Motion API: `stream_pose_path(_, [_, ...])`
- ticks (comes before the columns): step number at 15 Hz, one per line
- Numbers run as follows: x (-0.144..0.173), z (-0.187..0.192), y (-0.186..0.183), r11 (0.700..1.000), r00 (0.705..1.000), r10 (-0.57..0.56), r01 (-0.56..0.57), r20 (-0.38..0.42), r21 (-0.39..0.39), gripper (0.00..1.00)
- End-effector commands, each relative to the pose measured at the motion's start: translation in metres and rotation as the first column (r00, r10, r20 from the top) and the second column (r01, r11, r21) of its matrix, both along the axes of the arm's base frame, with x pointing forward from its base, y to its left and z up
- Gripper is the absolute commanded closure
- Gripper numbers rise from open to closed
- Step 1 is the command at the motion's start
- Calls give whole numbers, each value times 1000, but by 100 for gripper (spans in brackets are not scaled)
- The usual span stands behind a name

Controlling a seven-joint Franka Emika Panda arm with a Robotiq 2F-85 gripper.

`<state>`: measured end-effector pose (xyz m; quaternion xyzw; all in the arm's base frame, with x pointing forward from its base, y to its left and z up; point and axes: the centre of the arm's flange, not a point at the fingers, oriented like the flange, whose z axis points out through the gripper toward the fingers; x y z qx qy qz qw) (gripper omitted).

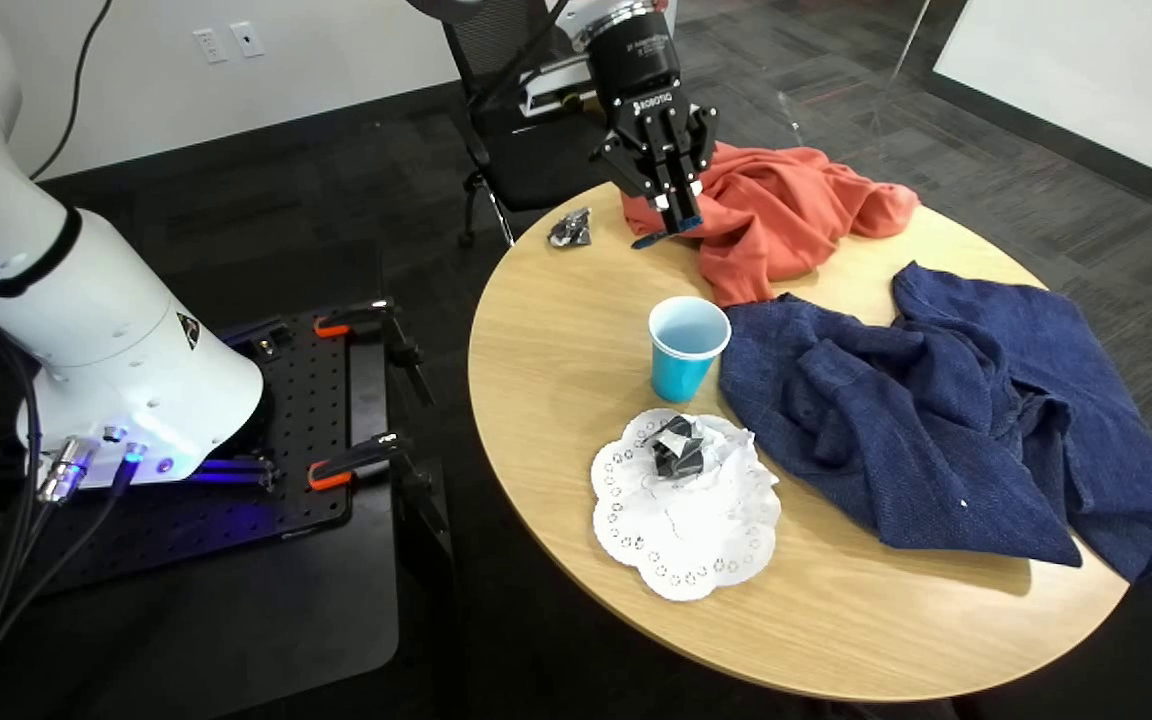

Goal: Put the pen inside the cup

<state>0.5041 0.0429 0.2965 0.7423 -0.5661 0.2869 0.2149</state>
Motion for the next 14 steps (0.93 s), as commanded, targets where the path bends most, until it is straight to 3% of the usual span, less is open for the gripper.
stream_pose_path(1, [11,-8,2,995,998,-8,14,65,-94,96])
stream_pose_path(5, [18,-21,4,984,995,19,-1,102,-177,96])
stream_pose_path(14, [38,-59,12,959,995,75,-55,61,-279,96])
